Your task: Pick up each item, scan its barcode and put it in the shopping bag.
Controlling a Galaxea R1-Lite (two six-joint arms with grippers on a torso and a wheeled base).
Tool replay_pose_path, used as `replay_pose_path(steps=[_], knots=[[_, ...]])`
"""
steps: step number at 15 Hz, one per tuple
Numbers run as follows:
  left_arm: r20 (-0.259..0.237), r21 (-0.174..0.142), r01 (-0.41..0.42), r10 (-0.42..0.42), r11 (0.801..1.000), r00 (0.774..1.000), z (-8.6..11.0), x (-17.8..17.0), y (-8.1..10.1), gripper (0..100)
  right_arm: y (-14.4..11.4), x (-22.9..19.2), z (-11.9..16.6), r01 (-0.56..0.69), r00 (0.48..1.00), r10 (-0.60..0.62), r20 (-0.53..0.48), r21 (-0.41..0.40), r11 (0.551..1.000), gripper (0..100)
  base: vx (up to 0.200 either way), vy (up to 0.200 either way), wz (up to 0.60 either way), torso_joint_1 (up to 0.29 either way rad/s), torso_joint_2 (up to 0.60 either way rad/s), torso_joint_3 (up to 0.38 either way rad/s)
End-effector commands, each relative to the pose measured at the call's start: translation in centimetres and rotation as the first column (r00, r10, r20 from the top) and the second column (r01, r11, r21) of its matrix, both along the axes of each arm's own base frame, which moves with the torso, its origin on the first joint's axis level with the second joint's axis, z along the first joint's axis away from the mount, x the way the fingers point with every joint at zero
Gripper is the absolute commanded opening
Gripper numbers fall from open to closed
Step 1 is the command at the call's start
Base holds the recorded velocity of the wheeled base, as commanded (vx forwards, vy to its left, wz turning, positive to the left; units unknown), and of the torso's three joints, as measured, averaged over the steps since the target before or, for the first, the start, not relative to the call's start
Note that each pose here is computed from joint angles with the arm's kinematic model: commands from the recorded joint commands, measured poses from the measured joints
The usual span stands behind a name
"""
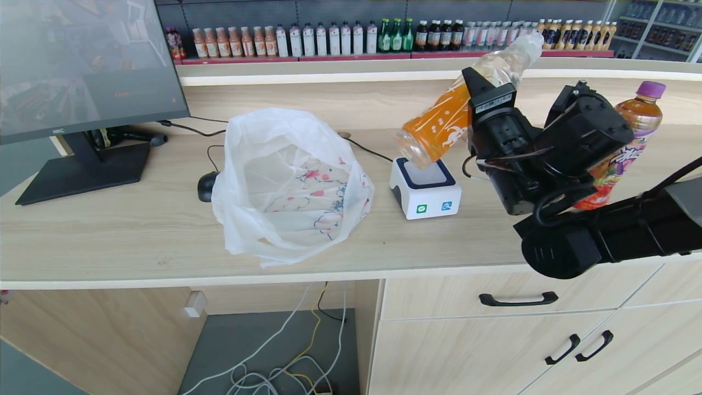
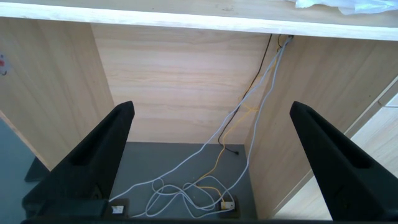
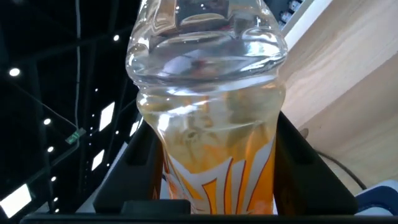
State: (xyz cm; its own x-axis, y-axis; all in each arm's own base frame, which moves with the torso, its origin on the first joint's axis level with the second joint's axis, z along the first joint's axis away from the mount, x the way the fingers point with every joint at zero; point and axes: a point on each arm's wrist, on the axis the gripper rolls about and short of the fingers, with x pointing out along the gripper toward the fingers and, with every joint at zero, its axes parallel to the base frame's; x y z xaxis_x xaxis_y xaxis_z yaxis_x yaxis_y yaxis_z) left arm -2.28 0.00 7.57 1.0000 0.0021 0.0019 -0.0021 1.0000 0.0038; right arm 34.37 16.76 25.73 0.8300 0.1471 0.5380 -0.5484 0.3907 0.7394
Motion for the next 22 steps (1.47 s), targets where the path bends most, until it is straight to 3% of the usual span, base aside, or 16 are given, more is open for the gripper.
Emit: replay_pose_path(steps=[1, 6, 14, 18, 22], knots=[[0.001, 0.001, -0.001, 0.001, 1.0, 1.0, 0.0, 0.0, 0.0, 100, 0.1, -1.8, 2.2, -0.014, 0.998, 0.015, 0.058, -0.002, 1.0, 0, 0.0, 0.0, 0.0, 0.0, 0.0, 0.0], [0.0, 0.001, 0.001, -0.001, 1.0, 1.0, 0.0, 0.0, 0.0, 100, 1.7, -6.4, 5.4, -0.041, 0.981, 0.065, 0.183, -0.133, 0.99, 0, 0.0, 0.0, 0.0, 0.0, 0.0, 0.0], [0.001, 0.001, -0.001, 0.001, 1.0, 1.0, 0.0, 0.0, 0.0, 100, 2.7, -10.4, 7.1, 0.1, 0.951, 0.016, 0.308, -0.356, 0.929, 0, 0.0, 0.0, 0.0, 0.0, 0.0, 0.0], [0.001, 0.002, -0.001, 0.001, 1.0, 1.0, 0.0, 0.0, 0.0, 100, 3.0, -11.3, 5.4, 0.218, 0.939, -0.033, 0.341, -0.522, 0.824, 0, 0.0, 0.0, 0.0, 0.0, 0.0, 0.0], [0.001, 0.001, -0.001, 0.001, 1.0, 1.0, 0.0, 0.0, 0.0, 100, 3.6, -10.7, 2.8, 0.326, 0.918, -0.081, 0.388, -0.625, 0.709, 0, 0.0, 0.0, 0.0, 0.0, 0.0, 0.0]])
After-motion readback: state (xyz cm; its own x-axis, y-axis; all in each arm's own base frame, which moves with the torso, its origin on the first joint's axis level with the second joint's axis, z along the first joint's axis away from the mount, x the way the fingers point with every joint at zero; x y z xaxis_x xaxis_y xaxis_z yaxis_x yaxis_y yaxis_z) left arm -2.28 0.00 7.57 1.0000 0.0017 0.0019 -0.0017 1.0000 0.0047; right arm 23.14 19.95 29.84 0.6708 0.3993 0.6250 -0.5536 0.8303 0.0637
